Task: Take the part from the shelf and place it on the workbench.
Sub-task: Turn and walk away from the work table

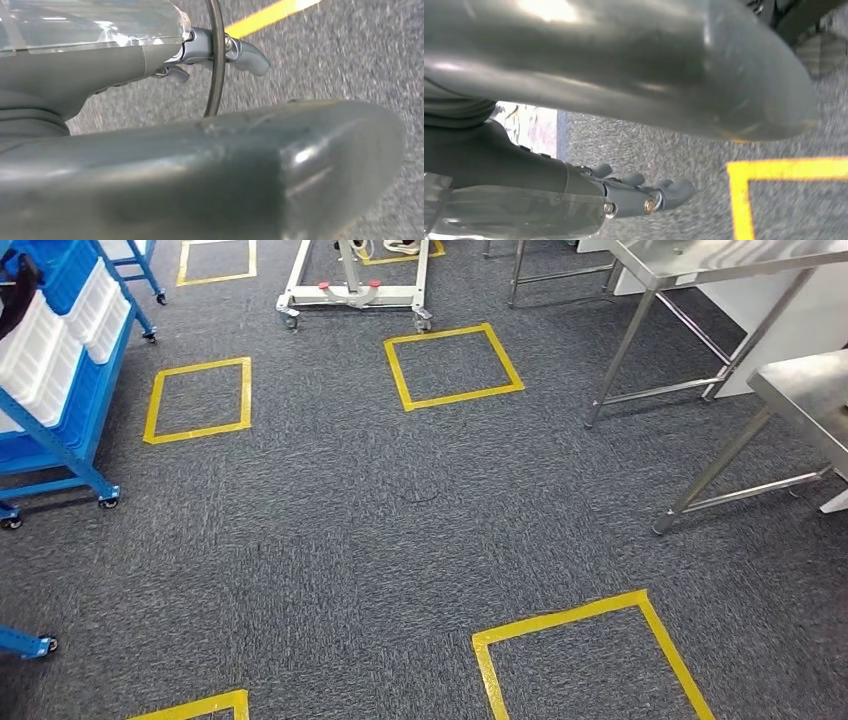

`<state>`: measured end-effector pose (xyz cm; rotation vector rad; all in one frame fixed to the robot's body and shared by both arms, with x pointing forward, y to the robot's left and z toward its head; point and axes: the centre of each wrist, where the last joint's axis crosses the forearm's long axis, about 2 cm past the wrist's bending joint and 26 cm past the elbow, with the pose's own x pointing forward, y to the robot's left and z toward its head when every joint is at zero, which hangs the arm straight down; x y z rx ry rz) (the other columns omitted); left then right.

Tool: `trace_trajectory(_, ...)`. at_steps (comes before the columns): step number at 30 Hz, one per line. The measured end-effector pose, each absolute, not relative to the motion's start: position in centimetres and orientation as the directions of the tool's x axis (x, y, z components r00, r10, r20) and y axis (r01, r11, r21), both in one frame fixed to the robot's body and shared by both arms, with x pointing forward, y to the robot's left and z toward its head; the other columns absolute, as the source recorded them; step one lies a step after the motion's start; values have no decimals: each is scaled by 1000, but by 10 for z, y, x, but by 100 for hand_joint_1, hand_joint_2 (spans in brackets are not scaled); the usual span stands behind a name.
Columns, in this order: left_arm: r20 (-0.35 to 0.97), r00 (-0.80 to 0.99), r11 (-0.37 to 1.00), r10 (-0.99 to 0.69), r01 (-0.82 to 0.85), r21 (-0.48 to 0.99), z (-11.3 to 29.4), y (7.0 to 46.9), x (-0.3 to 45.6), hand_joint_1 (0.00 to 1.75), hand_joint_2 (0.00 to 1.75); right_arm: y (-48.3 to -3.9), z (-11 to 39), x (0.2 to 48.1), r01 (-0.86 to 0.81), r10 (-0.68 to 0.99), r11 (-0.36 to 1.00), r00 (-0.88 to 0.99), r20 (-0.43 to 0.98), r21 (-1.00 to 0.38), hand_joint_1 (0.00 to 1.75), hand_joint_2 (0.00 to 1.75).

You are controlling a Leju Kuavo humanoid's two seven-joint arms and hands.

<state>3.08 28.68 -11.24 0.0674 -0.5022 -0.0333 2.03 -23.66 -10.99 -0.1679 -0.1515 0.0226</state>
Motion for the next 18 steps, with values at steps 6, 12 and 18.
trace_trajectory(6, 473, 880, 997, -44, 11, 72, -112, 283, 29, 0, 0, -228, -109, 13, -44, 70, 988, 983, 171, -150, 0, 0)
trace_trajectory(12, 469, 882, 998, -42, 11, 68, -112, 277, 28, 0, 0, -222, -109, 13, -71, 95, 988, 980, 177, -137, 0, 0)
trace_trajectory(18, 483, 874, 997, -50, 20, 68, -112, 276, 33, 0, 0, -223, -109, 11, -85, 109, 986, 979, 173, -141, 0, 0)
